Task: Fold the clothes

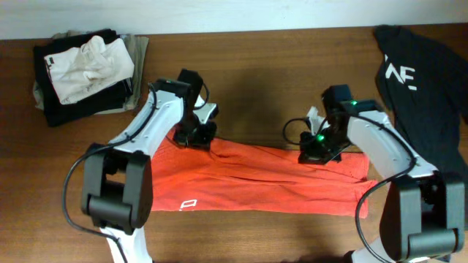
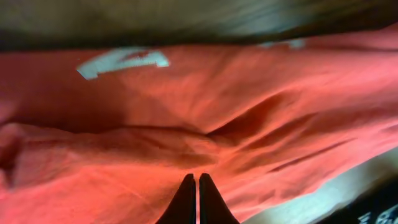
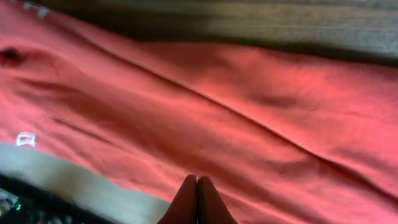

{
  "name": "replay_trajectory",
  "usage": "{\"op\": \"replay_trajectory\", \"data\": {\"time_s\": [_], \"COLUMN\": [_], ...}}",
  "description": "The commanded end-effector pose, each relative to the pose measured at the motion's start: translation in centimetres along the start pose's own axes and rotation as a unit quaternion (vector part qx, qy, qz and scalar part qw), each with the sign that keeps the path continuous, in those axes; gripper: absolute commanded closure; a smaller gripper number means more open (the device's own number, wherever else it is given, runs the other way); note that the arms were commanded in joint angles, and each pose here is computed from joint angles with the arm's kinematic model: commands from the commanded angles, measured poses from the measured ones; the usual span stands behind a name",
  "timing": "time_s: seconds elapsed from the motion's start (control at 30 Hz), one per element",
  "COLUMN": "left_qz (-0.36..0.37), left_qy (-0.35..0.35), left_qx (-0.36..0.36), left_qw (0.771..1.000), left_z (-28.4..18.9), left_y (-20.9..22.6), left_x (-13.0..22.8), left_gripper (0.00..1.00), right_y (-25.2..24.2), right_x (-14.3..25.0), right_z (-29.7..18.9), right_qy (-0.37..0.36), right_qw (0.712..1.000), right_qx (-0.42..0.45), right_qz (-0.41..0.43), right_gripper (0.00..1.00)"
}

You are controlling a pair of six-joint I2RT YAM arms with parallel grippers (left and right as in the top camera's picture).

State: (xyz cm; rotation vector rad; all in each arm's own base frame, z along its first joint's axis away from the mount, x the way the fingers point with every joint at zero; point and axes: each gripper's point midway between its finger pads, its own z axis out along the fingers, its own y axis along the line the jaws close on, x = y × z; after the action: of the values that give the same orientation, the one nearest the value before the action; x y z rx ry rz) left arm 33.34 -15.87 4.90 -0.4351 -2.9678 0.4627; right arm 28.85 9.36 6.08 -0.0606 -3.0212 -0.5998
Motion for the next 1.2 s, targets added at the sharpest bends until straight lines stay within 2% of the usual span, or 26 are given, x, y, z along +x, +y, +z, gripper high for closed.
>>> {"op": "replay_trajectory", "data": {"time_s": [0.0,0.1,0.17,0.27,0.43,0.57,0.73,0.87,0.9,0.93,0.97,1.0,1.03,1.07,1.1,1.17], "left_qz": [-0.031,-0.054,-0.069,-0.149,-0.24,-0.335,-0.37,-0.369,-0.361,-0.353,-0.349,-0.344,-0.341,-0.338,-0.336,-0.324], "left_qy": [0.053,0.078,0.085,0.081,0.059,0.022,-0.019,-0.068,-0.09,-0.109,-0.121,-0.133,-0.139,-0.135,-0.134,-0.129], "left_qx": [0.001,-0.006,-0.008,-0.001,0.016,0.036,0.054,0.05,0.057,0.065,0.069,0.075,0.08,0.081,0.081,0.08], "left_qw": [0.998,0.995,0.994,0.986,0.969,0.941,0.927,0.926,0.927,0.927,0.927,0.927,0.926,0.928,0.929,0.934], "left_z": [2.9,3.8,4.7,6.0,4.5,3.0,1.5,-1.6,-2.9,-4.1,-4.9,-5.6,-6.0,-5.9,-5.9,-5.6], "left_y": [1.5,2.8,4.0,7.6,12.4,17.2,19.7,19.7,19.2,18.7,18.3,17.9,17.6,17.3,17.1,16.3], "left_x": [2.5,4.4,5.4,7.1,7.9,8.7,8.4,7.1,6.5,6.1,5.9,5.6,5.5,5.5,5.5,5.1], "left_gripper": [0.96,0.95,0.94,0.94,0.94,0.94,0.94,0.94,0.91,0.85,0.74,0.6,0.45,0.17,0.04,0.01], "right_y": [-1.8,-4.4,-5.2,-6.7,-9.5,-10.0,-11.2,-9.1,-8.4,-7.2,-6.7,-6.7,-6.9,-7.1,-7.0,-5.4], "right_x": [1.0,1.6,2.0,2.2,1.2,0.4,-2.3,-4.4,-4.6,-4.7,-4.5,-4.1,-3.6,-2.9,-2.6,-1.1], "right_z": [1.9,3.0,3.5,3.7,2.8,2.7,1.0,-4.1,-4.8,-5.5,-5.4,-5.1,-4.5,-3.7,-3.1,-0.4], "right_qy": [0.026,0.037,0.049,0.058,0.031,0.015,-0.037,-0.047,-0.043,-0.036,-0.029,-0.021,-0.013,-0.002,0.004,0.026], "right_qw": [0.998,0.994,0.992,0.989,0.984,0.985,0.975,0.976,0.979,0.987,0.99,0.991,0.991,0.991,0.991,0.996], "right_qx": [0.032,0.087,0.093,0.092,0.104,0.101,0.144,0.137,0.129,0.105,0.092,0.09,0.089,0.086,0.077,0.006], "right_qz": [0.038,0.052,0.068,0.097,0.138,0.14,0.165,0.162,0.151,0.119,0.103,0.1,0.103,0.106,0.108,0.087], "right_gripper": [0.96,0.96,0.96,0.96,0.96,0.96,0.96,0.96,0.93,0.78,0.49,0.0,0.01,0.01,0.01,0.02]}}
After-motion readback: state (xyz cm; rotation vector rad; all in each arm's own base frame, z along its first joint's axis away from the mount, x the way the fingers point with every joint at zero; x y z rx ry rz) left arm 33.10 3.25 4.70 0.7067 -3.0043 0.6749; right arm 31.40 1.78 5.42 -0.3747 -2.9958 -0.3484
